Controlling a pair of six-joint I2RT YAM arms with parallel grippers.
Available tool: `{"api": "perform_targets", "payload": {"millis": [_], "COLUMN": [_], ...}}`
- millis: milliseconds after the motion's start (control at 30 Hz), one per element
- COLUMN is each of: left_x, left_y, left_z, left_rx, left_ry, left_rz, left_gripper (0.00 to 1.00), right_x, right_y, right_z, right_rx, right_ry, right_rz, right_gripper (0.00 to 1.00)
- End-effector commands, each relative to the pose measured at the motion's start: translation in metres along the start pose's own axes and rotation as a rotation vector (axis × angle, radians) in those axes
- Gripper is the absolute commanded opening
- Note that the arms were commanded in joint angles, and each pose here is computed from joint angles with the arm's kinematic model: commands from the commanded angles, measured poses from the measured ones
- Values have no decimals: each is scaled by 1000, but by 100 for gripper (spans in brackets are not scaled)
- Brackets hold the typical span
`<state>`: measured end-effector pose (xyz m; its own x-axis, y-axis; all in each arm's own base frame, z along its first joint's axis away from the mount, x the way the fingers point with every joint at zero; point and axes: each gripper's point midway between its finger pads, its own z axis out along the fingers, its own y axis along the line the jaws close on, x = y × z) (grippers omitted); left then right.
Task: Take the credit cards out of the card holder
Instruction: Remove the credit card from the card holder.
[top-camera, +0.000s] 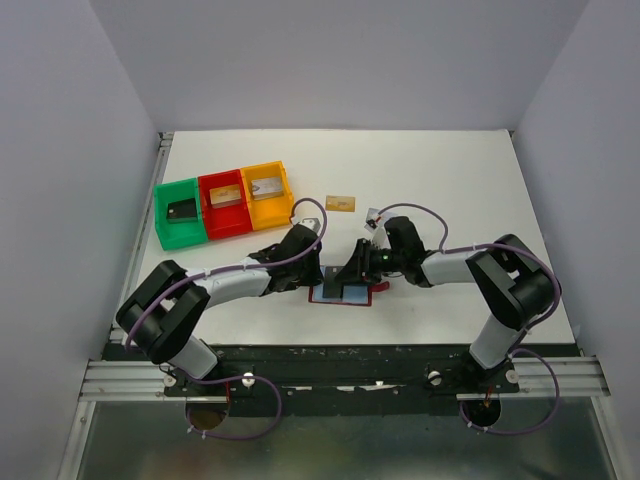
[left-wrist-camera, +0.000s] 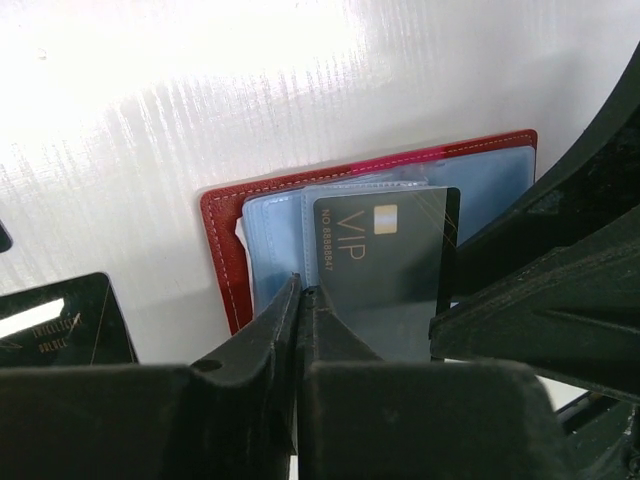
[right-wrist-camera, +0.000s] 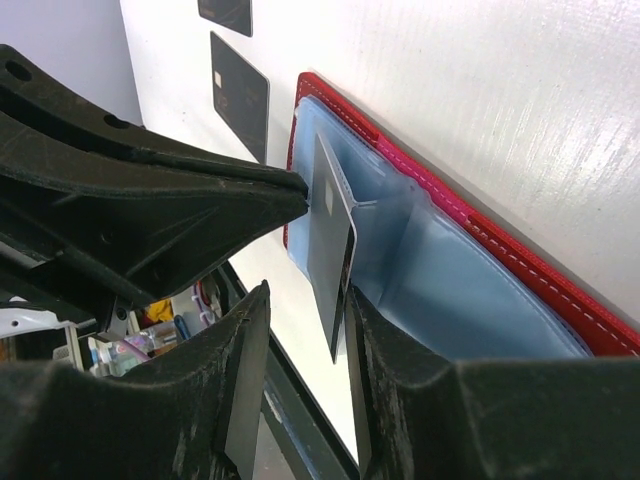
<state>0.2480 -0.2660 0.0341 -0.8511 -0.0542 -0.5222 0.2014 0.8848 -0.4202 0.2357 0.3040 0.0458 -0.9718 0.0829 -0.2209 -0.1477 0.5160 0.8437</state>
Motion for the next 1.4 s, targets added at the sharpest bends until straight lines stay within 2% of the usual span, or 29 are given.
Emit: {"api": "perform_targets", "payload": {"millis": [0,133,267,433,600,800,933,1367], "left_x": [-5,-6,-6,-8,-4,1,7,7], "left_y": [5,4,6,8,9,-5,-8,-21], "left_z": [-7,-8,-9,-11,-6,3,8,9], "left_rx": [-24,-20,-32,-36,-49,22,43,112], "left_ry": [-29,-38,-46,-69,-36,11,47,34], "left_rz": [-8,-10,-21,-41,-40,-17,-10,9], "left_gripper": [15,20,20,15,7,3,1,0], "right_x": [1,0,0,-1,-2,-3,-4,-2], "right_y": [3,3,4,8,10,16,19,10], "right_z": [-2,0,1,3,3,4,5,12], "right_rx": [-19,-28,-41,-60,-72,-106,-124,-108], "right_ry": [10,18,21,22,20,26,30,60], "right_rz": [-18,-14,-9,-11,-13,-11,-9,40], "right_gripper": [43,43,43,43,43,44,45,45]}}
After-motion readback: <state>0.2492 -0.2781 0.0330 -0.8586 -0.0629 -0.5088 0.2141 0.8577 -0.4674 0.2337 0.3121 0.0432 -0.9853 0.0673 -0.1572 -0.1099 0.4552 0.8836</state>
